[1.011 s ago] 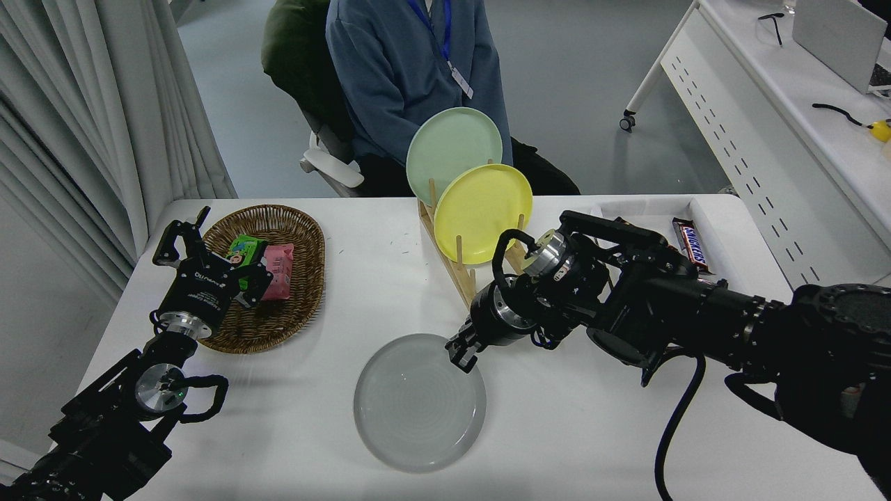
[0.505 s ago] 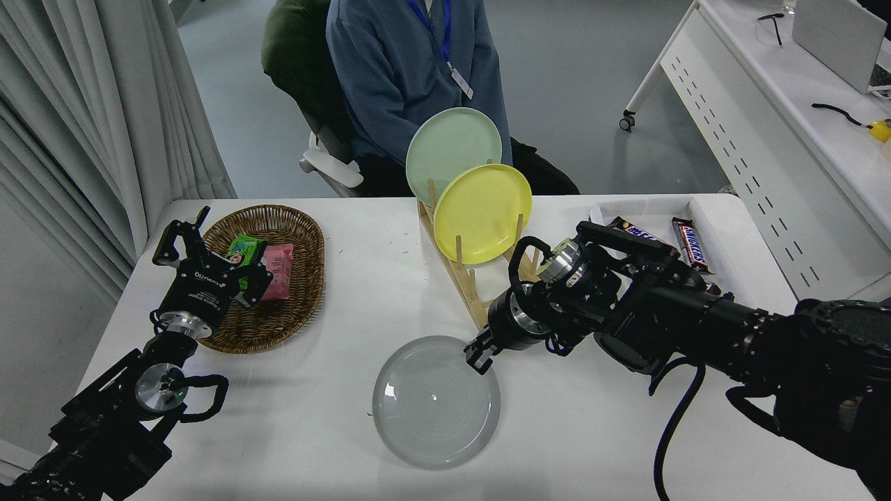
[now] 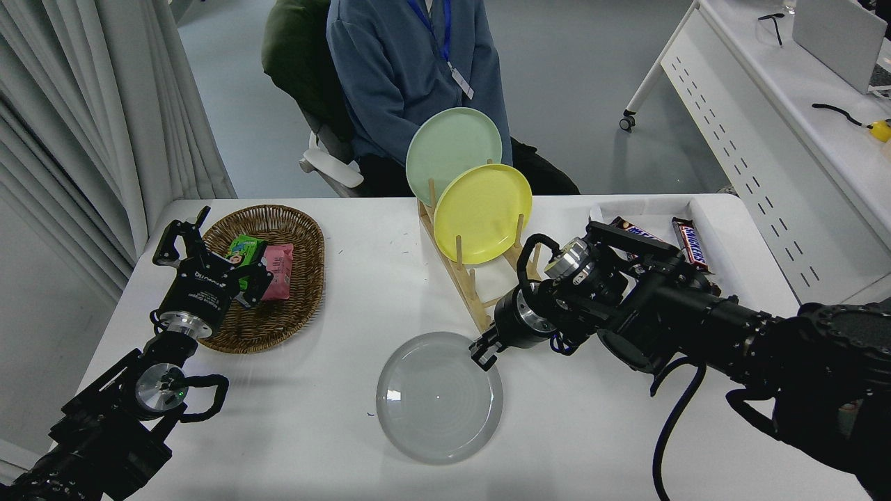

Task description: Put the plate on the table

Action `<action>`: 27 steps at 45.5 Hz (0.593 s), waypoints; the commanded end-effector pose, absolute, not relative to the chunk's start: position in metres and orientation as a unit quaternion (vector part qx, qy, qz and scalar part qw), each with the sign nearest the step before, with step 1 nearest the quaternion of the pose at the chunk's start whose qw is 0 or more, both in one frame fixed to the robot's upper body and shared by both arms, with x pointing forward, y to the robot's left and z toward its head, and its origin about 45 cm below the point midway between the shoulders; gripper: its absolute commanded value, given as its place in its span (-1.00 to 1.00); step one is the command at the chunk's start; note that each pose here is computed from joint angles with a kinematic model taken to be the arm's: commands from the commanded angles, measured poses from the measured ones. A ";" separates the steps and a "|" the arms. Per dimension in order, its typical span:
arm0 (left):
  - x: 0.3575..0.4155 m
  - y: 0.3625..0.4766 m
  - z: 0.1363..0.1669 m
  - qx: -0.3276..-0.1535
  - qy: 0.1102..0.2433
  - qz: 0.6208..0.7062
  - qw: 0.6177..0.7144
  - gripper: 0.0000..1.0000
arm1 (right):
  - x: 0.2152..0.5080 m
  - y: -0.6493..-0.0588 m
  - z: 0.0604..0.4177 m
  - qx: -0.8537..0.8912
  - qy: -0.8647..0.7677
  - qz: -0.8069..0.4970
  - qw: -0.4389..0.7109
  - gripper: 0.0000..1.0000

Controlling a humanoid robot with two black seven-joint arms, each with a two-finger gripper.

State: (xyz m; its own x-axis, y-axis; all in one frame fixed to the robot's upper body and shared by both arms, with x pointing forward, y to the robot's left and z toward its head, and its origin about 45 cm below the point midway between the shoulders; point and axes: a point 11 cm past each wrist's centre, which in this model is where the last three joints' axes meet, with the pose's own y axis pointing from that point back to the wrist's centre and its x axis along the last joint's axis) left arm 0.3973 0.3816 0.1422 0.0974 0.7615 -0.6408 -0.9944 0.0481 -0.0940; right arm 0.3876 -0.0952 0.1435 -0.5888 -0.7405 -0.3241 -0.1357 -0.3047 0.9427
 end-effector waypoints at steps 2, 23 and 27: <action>0.3975 0.382 0.1423 -0.268 0.217 0.636 0.690 1.00 | 0.381 -0.091 0.141 0.395 -0.536 -0.713 0.221 -1.00; 0.3971 0.382 0.1420 -0.268 0.218 0.636 0.690 1.00 | 0.374 -0.095 0.129 0.384 -0.536 -0.717 0.226 -1.00; 0.3976 0.381 0.1426 -0.269 0.217 0.635 0.691 1.00 | 0.373 -0.095 0.129 0.384 -0.535 -0.717 0.227 -1.00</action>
State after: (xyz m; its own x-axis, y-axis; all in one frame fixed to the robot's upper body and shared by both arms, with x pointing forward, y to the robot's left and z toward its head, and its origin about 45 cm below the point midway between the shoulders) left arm 0.3974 0.3816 0.1424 0.0974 0.7613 -0.6411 -0.9944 0.0478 -0.0943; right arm 0.3766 -0.0938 0.1333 -0.5985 -0.7369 -0.3142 -0.0954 -0.3239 0.9413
